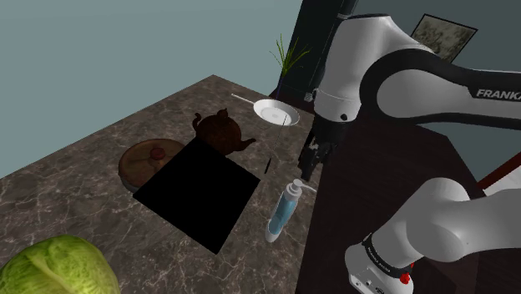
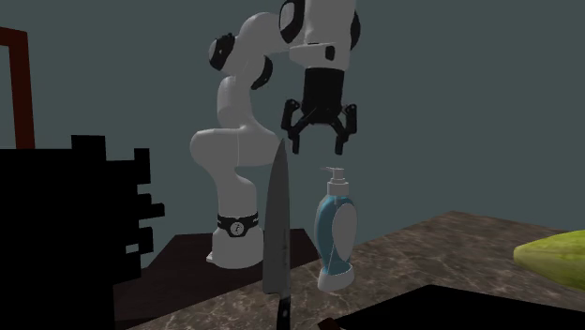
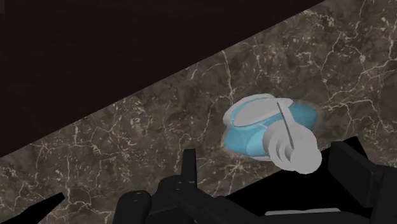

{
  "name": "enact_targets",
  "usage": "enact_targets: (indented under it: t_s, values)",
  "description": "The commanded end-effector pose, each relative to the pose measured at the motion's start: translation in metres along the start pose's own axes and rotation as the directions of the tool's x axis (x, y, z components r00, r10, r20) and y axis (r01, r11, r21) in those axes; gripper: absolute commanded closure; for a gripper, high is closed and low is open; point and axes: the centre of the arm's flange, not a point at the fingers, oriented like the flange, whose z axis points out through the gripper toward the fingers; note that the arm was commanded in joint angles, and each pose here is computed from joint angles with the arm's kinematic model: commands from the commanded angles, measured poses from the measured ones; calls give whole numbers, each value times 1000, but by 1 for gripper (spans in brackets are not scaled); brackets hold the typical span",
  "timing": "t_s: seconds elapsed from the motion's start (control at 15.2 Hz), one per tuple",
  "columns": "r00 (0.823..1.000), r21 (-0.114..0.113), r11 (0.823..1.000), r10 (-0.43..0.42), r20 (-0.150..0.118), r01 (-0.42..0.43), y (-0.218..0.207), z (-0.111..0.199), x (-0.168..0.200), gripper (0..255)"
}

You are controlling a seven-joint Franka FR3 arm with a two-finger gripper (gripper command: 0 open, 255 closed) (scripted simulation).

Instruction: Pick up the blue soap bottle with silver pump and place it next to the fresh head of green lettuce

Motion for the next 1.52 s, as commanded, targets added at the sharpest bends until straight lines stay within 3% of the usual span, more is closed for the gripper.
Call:
enact_targets:
  t_s: [0.0, 0.13, 0.66, 1.12, 1.19, 1.45]
  values:
    - [1000, -16, 1000, 4, -7, -4, -28, 12, 6, 0]
    - [1000, -30, 1000, 6, -13, -7, -49, 21, 9, 0]
    - [1000, -30, 1000, 6, -13, -7, -48, 61, 9, 0]
    - [1000, -30, 1000, 6, -13, -7, -48, 61, 9, 0]
    - [1000, -30, 1000, 6, -13, -7, -48, 61, 9, 255]
    - [1000, -30, 1000, 6, -13, -7, -48, 61, 9, 255]
